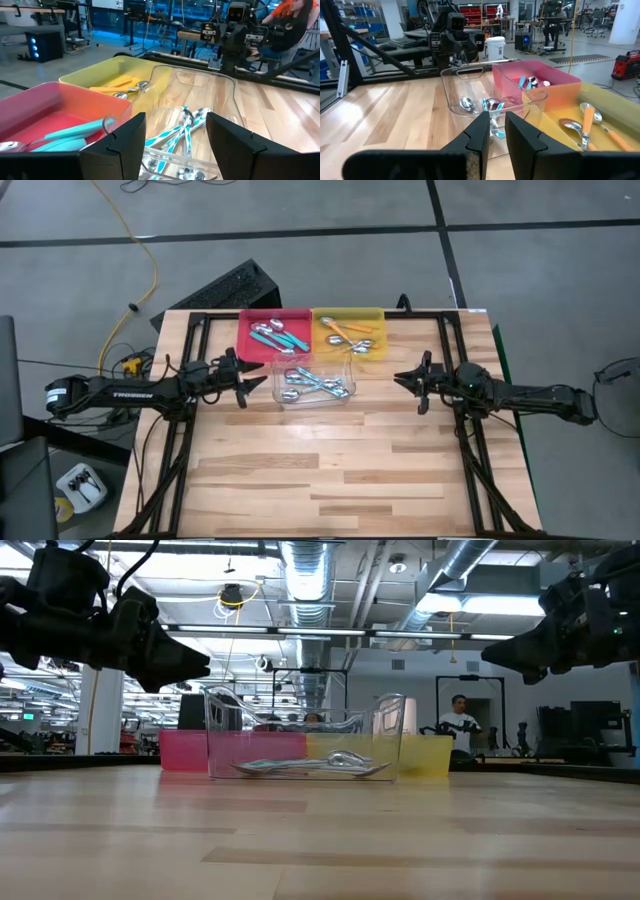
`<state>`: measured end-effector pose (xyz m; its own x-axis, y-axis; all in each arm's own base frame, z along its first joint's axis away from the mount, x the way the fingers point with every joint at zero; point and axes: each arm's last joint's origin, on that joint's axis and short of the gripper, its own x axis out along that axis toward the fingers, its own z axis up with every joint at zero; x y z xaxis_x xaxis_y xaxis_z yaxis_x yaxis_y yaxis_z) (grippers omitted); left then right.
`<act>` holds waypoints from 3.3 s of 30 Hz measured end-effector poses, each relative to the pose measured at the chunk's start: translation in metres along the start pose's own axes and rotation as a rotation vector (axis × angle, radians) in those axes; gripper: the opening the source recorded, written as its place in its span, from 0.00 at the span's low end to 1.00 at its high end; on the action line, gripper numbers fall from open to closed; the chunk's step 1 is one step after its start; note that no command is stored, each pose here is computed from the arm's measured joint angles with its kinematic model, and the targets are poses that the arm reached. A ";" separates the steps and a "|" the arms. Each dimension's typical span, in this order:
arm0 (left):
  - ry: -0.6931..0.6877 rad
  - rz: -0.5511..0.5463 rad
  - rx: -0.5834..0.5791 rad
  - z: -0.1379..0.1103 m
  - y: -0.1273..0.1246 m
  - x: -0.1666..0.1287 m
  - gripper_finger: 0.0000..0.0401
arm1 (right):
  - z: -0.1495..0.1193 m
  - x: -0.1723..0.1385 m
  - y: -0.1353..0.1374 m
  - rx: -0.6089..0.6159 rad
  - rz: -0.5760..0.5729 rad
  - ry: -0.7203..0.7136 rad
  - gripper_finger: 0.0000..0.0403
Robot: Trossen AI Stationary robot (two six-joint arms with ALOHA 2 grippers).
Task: Sort silverware by color (type)
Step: Return to Home Position
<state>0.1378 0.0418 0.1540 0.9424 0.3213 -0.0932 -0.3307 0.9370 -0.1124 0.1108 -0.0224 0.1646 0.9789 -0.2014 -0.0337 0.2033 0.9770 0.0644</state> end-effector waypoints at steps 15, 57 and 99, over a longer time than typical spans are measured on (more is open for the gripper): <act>0.000 -0.008 0.003 0.000 0.000 0.000 0.48 | -0.002 0.000 0.000 0.014 -0.001 0.020 0.22; 0.006 -0.008 0.008 -0.001 0.000 0.000 0.48 | -0.003 0.000 0.000 0.016 -0.002 0.024 0.22; 0.006 -0.008 0.003 -0.001 0.000 0.000 0.48 | -0.003 0.000 0.000 0.032 -0.002 0.032 0.22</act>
<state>0.1374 0.0415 0.1528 0.9445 0.3133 -0.0984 -0.3233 0.9399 -0.1101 0.1106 -0.0224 0.1612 0.9774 -0.2008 -0.0656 0.2065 0.9737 0.0965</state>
